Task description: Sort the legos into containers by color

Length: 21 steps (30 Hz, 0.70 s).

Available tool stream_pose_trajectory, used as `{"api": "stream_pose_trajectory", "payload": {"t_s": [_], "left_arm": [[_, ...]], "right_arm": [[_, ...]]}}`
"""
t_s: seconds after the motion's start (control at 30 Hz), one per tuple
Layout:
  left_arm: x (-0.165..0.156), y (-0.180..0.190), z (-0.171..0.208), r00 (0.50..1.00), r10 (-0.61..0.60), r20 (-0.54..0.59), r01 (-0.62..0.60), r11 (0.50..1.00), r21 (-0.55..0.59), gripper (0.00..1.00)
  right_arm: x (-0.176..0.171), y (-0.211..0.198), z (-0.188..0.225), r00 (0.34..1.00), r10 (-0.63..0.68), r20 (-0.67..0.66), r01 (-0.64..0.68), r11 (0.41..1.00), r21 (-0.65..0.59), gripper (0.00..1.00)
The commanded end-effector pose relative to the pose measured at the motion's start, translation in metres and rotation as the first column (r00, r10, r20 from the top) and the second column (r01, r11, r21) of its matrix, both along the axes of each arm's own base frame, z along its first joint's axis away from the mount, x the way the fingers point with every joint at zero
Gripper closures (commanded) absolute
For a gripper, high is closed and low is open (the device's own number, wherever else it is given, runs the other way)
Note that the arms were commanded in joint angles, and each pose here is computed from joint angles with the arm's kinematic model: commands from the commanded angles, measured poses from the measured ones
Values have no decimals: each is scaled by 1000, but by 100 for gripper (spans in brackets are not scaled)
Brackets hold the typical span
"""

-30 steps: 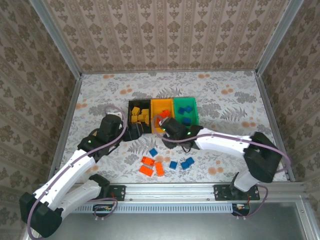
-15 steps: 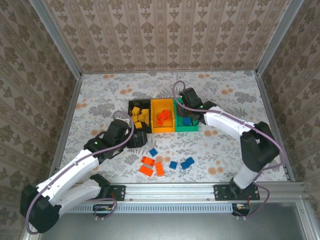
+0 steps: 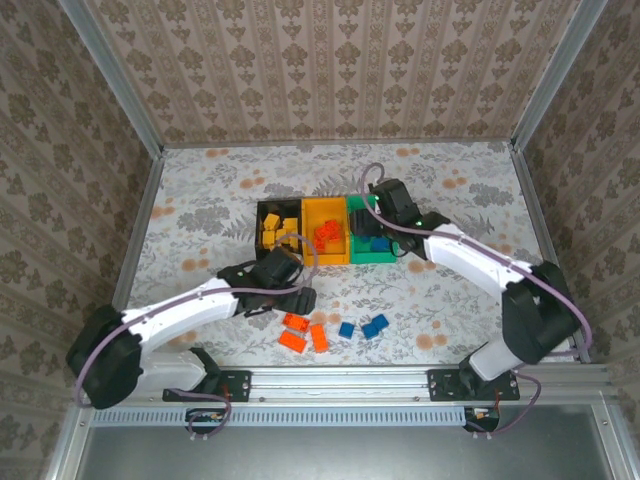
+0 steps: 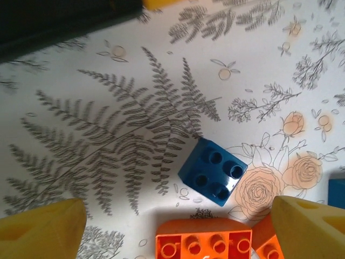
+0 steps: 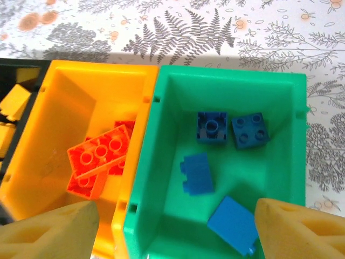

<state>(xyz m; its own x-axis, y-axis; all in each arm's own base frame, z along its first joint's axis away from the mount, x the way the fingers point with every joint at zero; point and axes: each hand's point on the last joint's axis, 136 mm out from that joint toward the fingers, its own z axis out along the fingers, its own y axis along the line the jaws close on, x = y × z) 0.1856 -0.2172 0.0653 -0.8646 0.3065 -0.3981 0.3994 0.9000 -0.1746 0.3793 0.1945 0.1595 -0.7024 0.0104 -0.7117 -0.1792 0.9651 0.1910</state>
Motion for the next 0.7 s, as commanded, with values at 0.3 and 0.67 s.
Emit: {"api": "stream_pose_trajectory", "payload": {"t_s": [0.3, 0.67], "left_arm": [[14, -33, -25, 992, -126, -22, 128, 979, 160, 31], [-6, -27, -48, 986, -118, -115, 142, 963, 231, 33]], "right_arm": [[-46, -24, 25, 997, -33, 67, 27, 995, 91, 21], [-56, -40, 31, 993, -73, 95, 66, 995, 76, 19]]}}
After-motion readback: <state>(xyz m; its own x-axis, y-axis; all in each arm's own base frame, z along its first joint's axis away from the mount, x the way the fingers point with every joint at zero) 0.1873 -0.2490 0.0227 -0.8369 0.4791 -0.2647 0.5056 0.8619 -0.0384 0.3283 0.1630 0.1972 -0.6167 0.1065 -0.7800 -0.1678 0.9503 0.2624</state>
